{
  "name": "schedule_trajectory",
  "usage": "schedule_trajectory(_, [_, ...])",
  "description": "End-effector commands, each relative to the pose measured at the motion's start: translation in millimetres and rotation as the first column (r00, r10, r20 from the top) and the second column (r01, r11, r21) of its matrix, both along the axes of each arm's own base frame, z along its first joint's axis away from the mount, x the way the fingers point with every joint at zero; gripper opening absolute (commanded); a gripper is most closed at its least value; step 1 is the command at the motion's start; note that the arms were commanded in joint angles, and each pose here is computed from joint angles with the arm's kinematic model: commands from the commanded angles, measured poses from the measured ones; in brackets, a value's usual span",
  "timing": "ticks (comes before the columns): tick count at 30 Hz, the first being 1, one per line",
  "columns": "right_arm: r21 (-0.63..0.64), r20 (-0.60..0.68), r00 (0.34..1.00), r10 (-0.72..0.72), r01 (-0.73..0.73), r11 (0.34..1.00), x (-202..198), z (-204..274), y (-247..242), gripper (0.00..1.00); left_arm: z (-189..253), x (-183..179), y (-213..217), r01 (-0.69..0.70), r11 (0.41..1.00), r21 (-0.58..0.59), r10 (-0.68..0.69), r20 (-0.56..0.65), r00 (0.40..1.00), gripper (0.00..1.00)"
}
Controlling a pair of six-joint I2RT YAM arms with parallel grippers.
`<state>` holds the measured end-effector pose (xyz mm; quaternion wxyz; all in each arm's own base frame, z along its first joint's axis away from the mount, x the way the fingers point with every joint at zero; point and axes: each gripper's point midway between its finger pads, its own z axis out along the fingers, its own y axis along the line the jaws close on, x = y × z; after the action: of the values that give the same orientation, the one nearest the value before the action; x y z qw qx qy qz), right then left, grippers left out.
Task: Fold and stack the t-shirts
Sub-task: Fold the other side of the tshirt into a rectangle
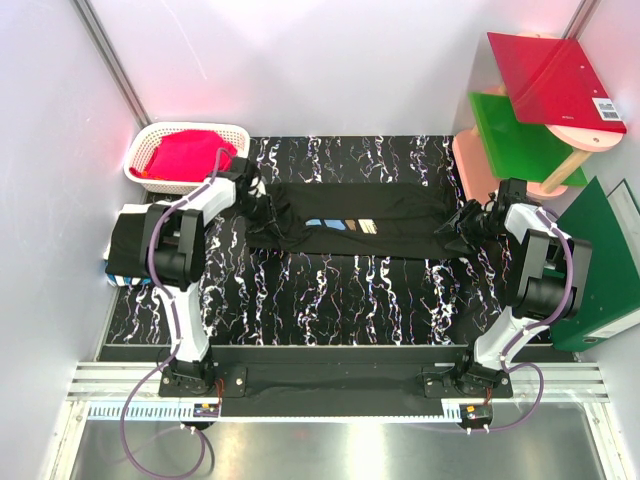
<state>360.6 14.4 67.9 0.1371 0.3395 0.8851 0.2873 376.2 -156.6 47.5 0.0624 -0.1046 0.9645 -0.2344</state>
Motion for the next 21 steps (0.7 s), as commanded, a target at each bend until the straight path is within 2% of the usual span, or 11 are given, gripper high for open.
schedule_trajectory(1, [-0.008,0.062,0.998,0.016,-0.016,1.0,11,13,-2,0.59,11,26,-18,0.009,0.998,-0.063,-0.005,0.056,0.998,0.24])
schedule_trajectory(3, [-0.005,0.06,0.998,0.016,-0.015,1.0,10,13,-2,0.59,19,35,-24,0.016,0.996,-0.091,-0.01,0.074,0.997,0.1])
schedule_trajectory(6, [-0.005,0.06,0.998,0.016,-0.015,1.0,10,14,-2,0.59,34,40,-28,0.018,0.993,-0.115,-0.006,0.104,0.995,0.0])
schedule_trajectory(12, [-0.001,0.045,0.999,0.014,-0.014,1.0,7,9,-1,0.59,99,57,-33,0.017,0.986,-0.168,0.028,0.26,0.965,0.0])
schedule_trajectory(16, [0.008,0.033,0.999,0.016,-0.016,1.0,5,5,1,0.6,132,84,-37,-0.051,0.961,-0.274,0.145,0.335,0.931,0.0])
schedule_trajectory(21, [0.008,0.045,0.999,0.023,-0.024,1.0,7,8,1,0.6,128,100,-57,-0.067,0.905,-0.42,0.184,0.245,0.952,0.0])
